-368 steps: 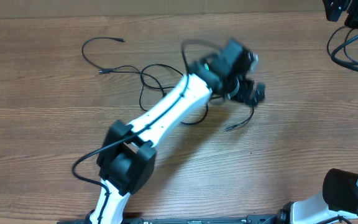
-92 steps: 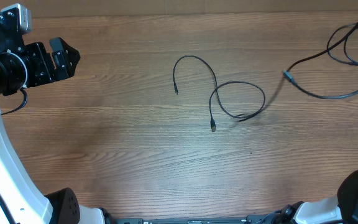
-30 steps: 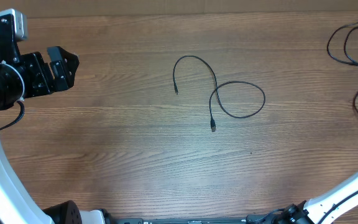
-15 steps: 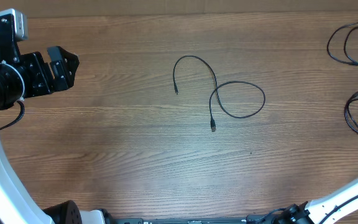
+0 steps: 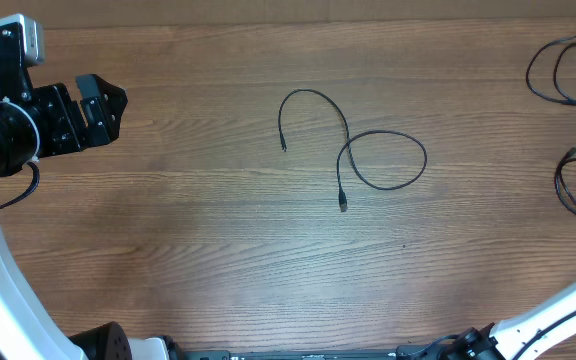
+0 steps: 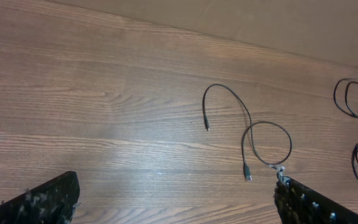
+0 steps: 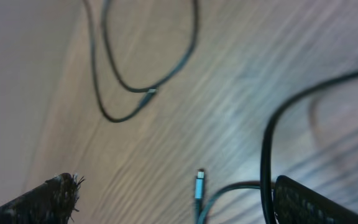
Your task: Untangle cables
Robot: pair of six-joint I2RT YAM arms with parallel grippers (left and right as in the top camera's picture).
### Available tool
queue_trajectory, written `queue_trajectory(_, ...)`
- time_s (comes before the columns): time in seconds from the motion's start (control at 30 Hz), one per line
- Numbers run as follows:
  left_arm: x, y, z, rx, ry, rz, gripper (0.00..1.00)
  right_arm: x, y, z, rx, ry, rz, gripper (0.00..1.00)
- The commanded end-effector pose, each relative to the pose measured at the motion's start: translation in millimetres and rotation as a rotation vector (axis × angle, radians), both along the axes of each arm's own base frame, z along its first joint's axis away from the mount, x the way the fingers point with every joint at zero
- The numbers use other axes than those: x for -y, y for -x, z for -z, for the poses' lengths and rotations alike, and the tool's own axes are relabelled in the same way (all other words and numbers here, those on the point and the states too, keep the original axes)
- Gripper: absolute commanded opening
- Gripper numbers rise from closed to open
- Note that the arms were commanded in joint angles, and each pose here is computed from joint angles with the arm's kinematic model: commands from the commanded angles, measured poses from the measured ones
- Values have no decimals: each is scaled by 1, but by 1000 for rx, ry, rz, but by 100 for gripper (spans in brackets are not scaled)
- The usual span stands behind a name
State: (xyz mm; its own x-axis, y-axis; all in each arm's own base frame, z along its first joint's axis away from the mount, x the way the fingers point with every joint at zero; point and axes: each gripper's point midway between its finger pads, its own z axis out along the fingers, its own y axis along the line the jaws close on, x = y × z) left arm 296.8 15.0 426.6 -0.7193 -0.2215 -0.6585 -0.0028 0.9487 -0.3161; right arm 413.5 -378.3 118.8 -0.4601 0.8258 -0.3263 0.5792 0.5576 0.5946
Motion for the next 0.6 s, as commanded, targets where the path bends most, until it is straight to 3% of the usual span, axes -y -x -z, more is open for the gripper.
queue_trajectory(0.0, 5, 4, -3, 12, 3, 13, 100, -37, -24, -111, 144, 150, -71, 100)
queue_trajectory(0.1, 5, 4, -3, 12, 3, 13, 100, -42, -11, -124, 20, 206, 48, 99)
queue_trajectory(0.13, 5, 4, -3, 12, 3, 13, 100, -39, -3, -121, -39, 224, 106, 95)
queue_trajectory(0.2, 5, 4, -3, 11, 3, 12, 100, -27, 23, -108, -191, 224, 287, 74)
queue_trajectory(0.4, 4, 4, -3, 13, -1, 15, 100, -29, 73, -74, -376, 5, 607, 66)
queue_trajectory(0.57, 4, 4, -3, 13, -4, 18, 100, -27, 108, -35, -507, -80, 743, 65)
